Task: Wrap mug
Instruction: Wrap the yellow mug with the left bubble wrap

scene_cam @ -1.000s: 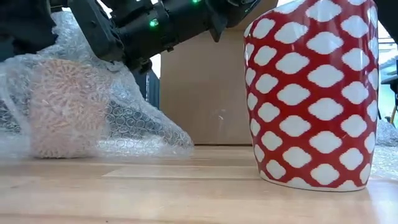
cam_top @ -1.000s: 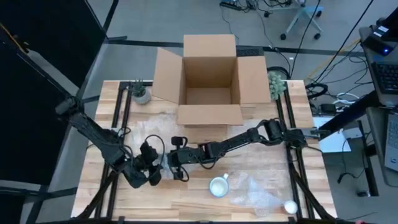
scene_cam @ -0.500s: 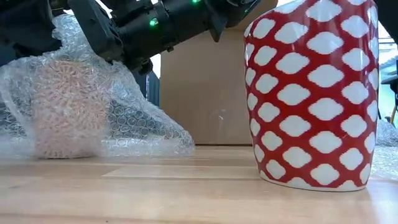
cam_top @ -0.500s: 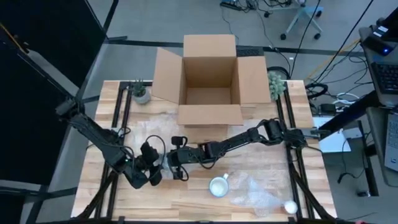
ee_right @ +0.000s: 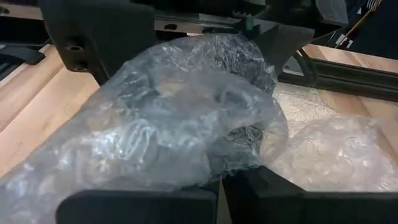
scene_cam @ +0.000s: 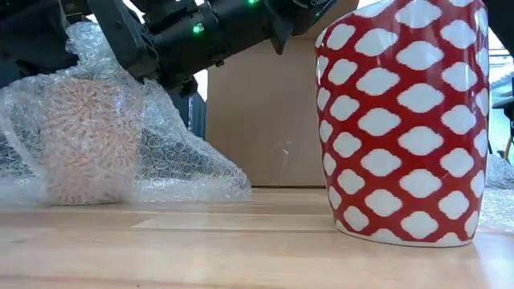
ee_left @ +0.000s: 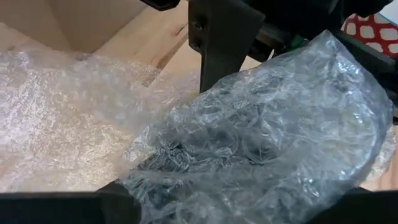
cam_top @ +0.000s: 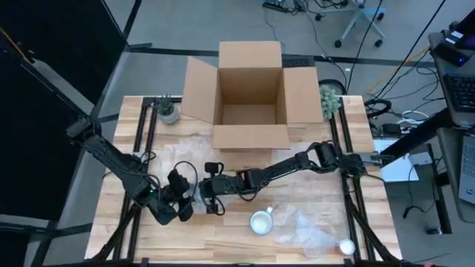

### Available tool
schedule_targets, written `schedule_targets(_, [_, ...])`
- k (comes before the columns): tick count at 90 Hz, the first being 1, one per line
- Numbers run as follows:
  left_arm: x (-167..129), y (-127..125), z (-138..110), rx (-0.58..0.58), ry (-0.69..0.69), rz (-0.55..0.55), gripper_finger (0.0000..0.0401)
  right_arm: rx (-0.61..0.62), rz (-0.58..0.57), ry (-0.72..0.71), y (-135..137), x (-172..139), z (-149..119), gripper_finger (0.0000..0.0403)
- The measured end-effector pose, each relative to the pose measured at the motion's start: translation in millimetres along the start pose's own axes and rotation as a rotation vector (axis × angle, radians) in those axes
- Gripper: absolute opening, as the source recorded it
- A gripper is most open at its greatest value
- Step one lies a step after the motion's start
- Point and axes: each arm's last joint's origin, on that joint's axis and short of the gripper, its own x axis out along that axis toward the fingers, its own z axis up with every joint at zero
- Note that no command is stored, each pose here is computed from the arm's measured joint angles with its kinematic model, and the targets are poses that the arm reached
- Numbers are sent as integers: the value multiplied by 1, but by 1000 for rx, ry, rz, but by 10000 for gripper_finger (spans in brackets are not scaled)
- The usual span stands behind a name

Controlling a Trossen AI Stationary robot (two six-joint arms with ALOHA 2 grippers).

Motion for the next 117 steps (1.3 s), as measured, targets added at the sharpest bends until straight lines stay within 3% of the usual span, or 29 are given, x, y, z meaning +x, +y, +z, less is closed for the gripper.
schedule_targets(21, [0,0,0,0,4,-2,180,138,-3,0,-1,0,0,0])
schedule_targets(73, [0,0,0,0,3,-4,180,126,-3,-3,-2,-1,1,0])
schedule_targets(117, [0,0,0,26,4,-2,180,82,-16,77,-15,-25,21,0])
